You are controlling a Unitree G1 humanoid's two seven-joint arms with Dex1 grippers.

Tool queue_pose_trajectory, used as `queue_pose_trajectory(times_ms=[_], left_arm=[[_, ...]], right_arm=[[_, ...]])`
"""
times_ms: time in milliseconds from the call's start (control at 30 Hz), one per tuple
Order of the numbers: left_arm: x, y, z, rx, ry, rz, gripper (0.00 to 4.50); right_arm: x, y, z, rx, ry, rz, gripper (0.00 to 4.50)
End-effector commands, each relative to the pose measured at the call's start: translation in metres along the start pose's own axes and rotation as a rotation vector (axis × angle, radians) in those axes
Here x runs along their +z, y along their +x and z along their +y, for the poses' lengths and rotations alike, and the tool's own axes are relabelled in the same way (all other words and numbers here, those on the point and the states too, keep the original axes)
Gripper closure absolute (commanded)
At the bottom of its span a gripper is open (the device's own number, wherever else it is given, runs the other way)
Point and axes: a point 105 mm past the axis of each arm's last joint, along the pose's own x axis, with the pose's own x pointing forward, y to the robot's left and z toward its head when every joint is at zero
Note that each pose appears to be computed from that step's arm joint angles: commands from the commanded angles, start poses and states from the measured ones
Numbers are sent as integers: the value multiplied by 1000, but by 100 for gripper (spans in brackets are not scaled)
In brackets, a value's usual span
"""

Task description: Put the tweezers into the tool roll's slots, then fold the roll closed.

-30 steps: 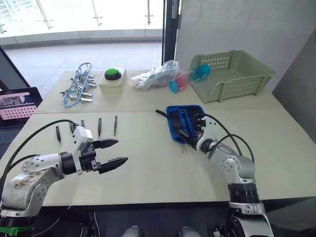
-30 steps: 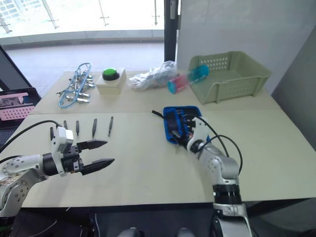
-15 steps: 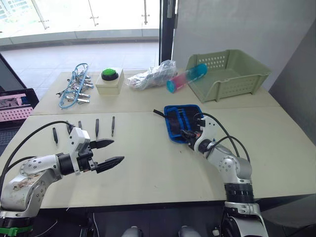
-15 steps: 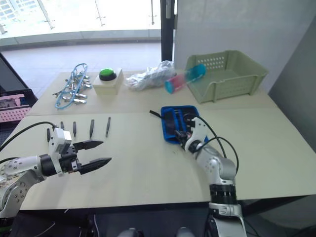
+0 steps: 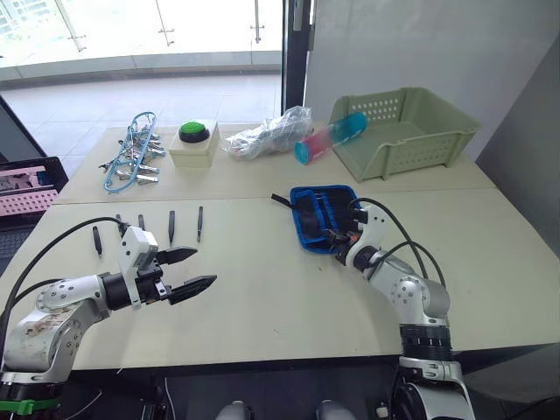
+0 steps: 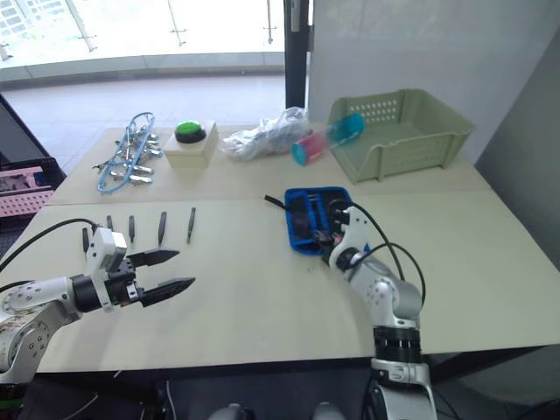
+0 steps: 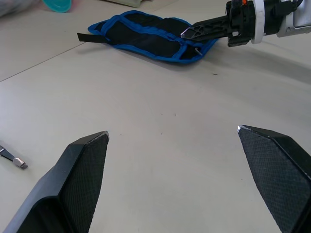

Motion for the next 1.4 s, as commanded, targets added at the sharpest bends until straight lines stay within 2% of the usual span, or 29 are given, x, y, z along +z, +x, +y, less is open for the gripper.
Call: queue_pose_trajectory(times_ms=[33, 133, 300, 533, 667, 833, 1000, 1100, 1200, 1400], left_arm=[[7, 1, -1, -9, 28, -22, 0], [8, 2, -1, -12, 29, -27, 0], [10, 2, -2, -13, 32, -36, 0], [11, 0, -2, -9, 36, -35, 0], [11, 0, -2, -9, 38, -34, 0], [12, 1, -2, -10, 38, -34, 0], [9, 7, 5, 42, 90, -10, 0], [5, 13, 15, 95, 98, 16, 0], [8, 21, 22, 124, 137, 7, 0], [22, 42, 28, 154, 249, -61, 0]], right_arm=[[17, 0, 0, -5, -5, -64, 395], [15, 4, 0, -15, -12, -57, 302], [10, 10, 2, -8, 10, -42, 302], [-2, 16, 21, 63, 51, -7, 302], [-6, 16, 20, 56, 53, -6, 302], [-2, 15, 13, 35, 62, -27, 446], [0, 14, 14, 39, 75, -34, 446], [-5, 13, 29, 99, 45, -8, 446], [-15, 8, 48, 193, -101, 58, 446], [-38, -13, 64, 357, -443, 226, 446]])
